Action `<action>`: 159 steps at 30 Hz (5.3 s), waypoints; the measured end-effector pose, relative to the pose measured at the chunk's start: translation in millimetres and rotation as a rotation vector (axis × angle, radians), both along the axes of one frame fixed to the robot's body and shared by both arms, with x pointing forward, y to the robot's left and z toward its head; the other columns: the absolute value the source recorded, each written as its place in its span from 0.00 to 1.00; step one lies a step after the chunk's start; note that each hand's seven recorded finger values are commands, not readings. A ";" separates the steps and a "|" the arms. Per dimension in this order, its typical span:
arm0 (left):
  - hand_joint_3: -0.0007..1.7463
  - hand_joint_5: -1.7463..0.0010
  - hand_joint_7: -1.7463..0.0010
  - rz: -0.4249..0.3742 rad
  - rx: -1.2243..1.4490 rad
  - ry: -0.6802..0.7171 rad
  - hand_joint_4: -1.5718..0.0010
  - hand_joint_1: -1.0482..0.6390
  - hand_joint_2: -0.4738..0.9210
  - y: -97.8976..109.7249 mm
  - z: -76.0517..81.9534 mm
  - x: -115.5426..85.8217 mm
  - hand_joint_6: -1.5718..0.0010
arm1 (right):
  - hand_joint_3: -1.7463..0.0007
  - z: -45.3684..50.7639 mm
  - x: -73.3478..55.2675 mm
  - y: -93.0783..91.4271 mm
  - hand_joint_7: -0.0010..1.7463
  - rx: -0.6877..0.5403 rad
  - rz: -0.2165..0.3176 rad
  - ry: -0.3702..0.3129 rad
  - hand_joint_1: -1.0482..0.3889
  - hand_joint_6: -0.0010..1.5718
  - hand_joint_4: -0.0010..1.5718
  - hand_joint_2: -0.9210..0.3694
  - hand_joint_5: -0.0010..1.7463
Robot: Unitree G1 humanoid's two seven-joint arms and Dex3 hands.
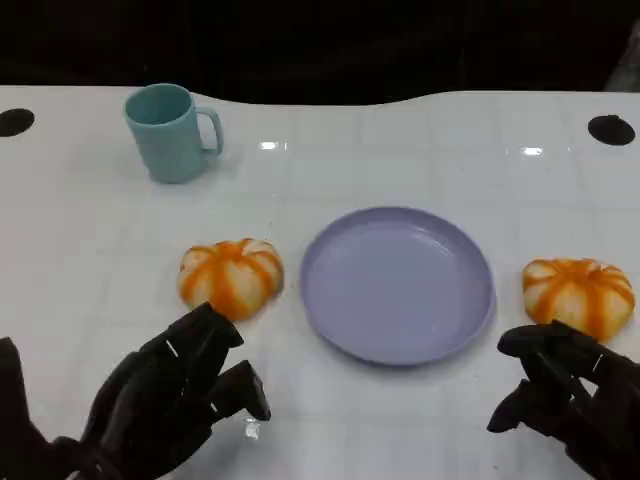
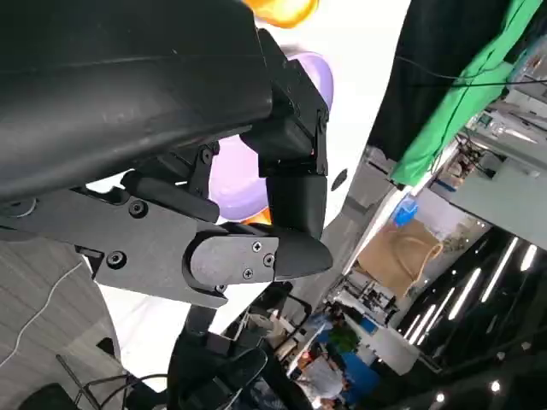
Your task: Grasp the bread from the table and place it into the plate.
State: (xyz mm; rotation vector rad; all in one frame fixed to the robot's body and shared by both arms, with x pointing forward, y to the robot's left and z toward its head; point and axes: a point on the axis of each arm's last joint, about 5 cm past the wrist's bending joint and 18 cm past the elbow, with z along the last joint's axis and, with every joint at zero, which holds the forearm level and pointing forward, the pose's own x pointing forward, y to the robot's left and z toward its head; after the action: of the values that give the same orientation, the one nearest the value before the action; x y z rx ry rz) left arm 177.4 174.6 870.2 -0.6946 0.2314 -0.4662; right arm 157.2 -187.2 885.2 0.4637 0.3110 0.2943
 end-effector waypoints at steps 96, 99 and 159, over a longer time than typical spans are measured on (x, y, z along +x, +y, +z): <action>0.00 0.92 1.00 -0.355 1.970 -0.585 0.90 0.31 0.90 -55.7 22.3 136.2 0.85 | 0.84 0.2 0.0 0.3 0.68 0.019 0.014 -0.016 0.42 0.32 0.38 0.00 0.83; 0.00 0.93 1.00 -0.348 1.970 -0.590 0.90 0.31 0.90 -56.2 23.0 138.1 0.85 | 0.84 0.2 -0.1 0.3 0.68 0.021 0.014 -0.016 0.42 0.32 0.38 0.00 0.83; 0.68 0.00 0.00 -0.083 1.324 -1.140 0.43 0.51 0.73 -120.7 65.7 139.7 0.54 | 0.83 -2.2 -2.1 -4.1 0.63 0.019 0.009 -0.010 0.42 0.34 0.37 0.00 0.85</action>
State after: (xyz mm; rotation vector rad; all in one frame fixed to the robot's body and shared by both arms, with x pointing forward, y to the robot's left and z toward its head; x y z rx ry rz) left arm 317.1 53.8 935.9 0.9100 -0.5068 -0.5974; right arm 155.1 -191.3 883.1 0.4795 0.3011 0.3083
